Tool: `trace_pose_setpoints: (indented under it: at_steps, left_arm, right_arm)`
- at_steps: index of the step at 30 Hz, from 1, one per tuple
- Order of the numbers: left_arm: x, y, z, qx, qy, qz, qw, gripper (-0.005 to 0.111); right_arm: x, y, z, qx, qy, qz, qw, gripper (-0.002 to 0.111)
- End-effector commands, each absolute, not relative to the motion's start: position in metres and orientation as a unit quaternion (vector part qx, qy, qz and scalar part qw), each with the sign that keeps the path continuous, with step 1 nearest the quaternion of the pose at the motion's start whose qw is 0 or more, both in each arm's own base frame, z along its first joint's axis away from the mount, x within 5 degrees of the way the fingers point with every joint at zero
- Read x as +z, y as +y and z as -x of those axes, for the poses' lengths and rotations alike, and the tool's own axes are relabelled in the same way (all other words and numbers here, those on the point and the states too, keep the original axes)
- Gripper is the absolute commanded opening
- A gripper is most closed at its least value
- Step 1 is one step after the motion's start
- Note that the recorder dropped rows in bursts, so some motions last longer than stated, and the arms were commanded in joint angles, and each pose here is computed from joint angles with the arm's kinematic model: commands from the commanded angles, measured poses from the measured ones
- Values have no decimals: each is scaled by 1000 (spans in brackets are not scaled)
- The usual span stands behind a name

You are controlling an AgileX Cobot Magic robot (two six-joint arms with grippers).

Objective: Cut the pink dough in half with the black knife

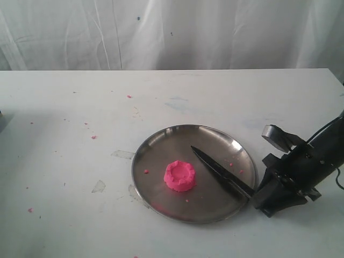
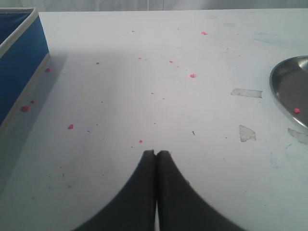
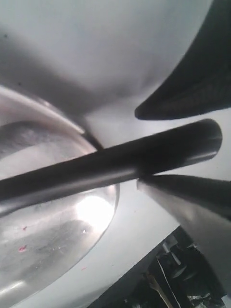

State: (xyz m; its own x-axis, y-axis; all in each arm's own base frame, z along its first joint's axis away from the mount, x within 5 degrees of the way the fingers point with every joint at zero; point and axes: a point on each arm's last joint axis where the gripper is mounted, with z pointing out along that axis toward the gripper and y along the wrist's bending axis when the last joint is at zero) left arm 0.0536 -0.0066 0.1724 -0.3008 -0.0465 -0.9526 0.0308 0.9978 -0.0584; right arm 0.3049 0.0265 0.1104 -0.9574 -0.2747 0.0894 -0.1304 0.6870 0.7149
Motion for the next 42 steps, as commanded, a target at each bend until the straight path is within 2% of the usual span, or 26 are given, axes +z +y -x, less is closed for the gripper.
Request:
trace_pose_setpoints:
  at_steps: [1,9,14,25,34,42]
  left_arm:
    - [172,-7,-54,-35,804,7,593,0]
    - [172,-7,-54,-35,804,7,593,0]
    - [172,-7,-54,-35,804,7,593,0]
    - [172,-7,-54,-35,804,7,593,0]
    - [172,-7,-54,-35,804,7,593,0]
    - [172,-7,-54,-35,804,7,593,0]
  right_arm:
    - [110,25,-303,-387,-910,-117,93,25]
    - [110,26,-304,-391,-904,-151,77,0]
    - [112,29,-305,-382,-908,-158,65,0]
    - [149,33,-305,-367,-914,-172,-2,0]
    - [149,47,-294,-354,-919,-173,-19,0]
    - [200,69,-286,-346,-905,-216,-123,0]
